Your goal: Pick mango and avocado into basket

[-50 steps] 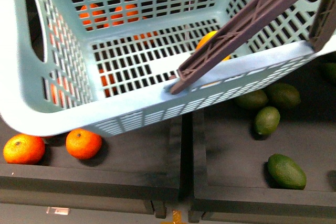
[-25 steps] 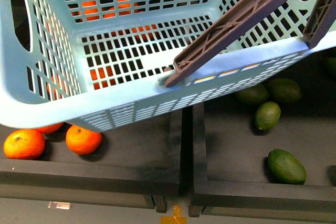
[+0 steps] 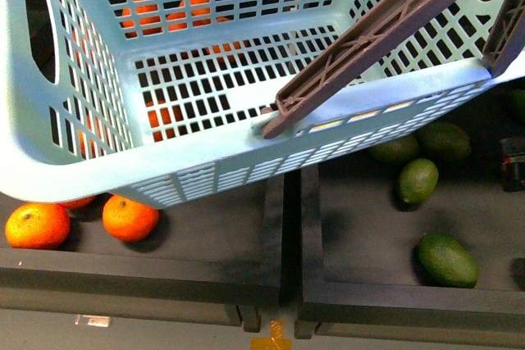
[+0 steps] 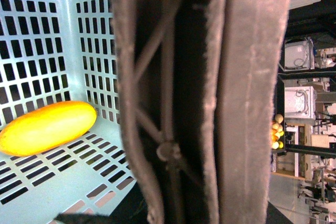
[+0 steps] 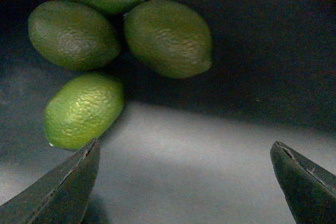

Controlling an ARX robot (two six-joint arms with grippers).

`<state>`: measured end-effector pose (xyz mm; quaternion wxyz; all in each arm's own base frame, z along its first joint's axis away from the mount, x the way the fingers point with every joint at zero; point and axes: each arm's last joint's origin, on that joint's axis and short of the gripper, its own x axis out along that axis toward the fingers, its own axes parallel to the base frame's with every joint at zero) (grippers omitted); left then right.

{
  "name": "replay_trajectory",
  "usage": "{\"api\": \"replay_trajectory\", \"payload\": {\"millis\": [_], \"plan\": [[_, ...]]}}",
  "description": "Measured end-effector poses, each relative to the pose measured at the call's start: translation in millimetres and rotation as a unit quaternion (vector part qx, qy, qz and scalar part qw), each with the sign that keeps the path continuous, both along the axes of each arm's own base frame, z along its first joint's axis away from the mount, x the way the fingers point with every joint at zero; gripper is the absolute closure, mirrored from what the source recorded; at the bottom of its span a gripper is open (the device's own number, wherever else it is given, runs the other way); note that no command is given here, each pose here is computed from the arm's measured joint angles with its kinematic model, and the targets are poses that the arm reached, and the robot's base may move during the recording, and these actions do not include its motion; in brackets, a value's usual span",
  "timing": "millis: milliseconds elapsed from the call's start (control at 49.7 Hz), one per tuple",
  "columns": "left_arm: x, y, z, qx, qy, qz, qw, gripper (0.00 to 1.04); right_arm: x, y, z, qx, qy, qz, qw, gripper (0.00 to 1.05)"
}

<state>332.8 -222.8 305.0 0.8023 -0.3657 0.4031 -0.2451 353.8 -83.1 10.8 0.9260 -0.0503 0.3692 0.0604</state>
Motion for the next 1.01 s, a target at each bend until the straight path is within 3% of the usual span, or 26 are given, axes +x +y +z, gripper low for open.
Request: {"api": "replay_trajectory", "payload": {"millis": [422, 1006], "plan": [[0, 0, 0, 0.0, 0.0, 0.0, 1.0, 0.9, 36, 42, -36, 0.061, 0.026, 0.004, 0.998, 0.09], [0, 0, 0, 0.0, 0.0, 0.0, 1.0, 0.9, 47, 63, -55, 0.078, 0.047, 0.014, 0.996, 0.09]]}}
